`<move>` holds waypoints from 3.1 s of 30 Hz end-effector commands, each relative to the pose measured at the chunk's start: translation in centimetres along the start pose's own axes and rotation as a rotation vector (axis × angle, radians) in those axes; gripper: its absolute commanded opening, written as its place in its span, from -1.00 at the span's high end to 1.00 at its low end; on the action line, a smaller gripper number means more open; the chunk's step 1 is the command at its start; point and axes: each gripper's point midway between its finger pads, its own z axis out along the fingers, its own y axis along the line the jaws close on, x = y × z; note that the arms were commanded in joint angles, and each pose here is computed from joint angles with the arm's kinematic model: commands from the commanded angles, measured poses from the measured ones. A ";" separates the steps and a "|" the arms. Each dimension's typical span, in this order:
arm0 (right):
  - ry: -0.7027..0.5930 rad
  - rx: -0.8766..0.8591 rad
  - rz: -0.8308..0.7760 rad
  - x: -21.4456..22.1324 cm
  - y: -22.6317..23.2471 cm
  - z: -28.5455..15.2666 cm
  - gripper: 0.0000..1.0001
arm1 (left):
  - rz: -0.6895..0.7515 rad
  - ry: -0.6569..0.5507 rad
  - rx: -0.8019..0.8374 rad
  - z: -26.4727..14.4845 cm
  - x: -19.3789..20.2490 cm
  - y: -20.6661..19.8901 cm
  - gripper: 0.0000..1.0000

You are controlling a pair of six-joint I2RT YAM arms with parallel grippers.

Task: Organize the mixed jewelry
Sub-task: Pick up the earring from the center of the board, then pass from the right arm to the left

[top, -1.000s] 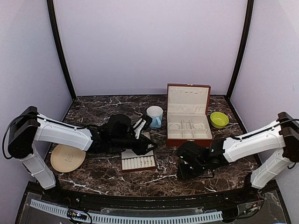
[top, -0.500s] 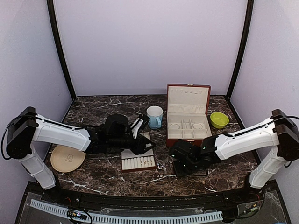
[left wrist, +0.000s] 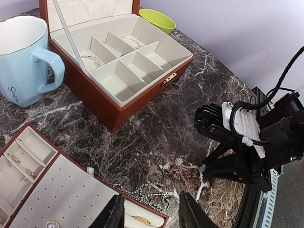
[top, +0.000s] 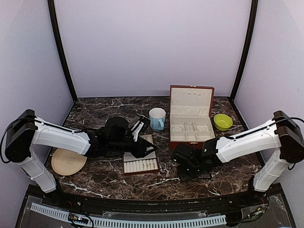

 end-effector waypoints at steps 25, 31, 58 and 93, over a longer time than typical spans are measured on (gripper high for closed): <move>-0.288 -0.224 0.179 -8.4 1.5 -5.3 1.00 | -0.157 -0.248 -0.048 -5.2 -5.8 0.4 0.05; -0.594 -0.574 0.278 -15.8 3.5 -12.0 1.00 | -0.291 -0.416 0.060 -8.6 -8.5 -1.2 -0.20; -0.881 -1.268 0.001 -18.6 12.9 -26.7 1.00 | -0.246 -0.502 0.671 -11.9 -13.0 -10.6 -0.36; -0.868 -1.219 -0.007 -18.2 12.9 -25.8 1.00 | -0.265 -0.572 0.634 -13.0 -13.6 -9.9 0.38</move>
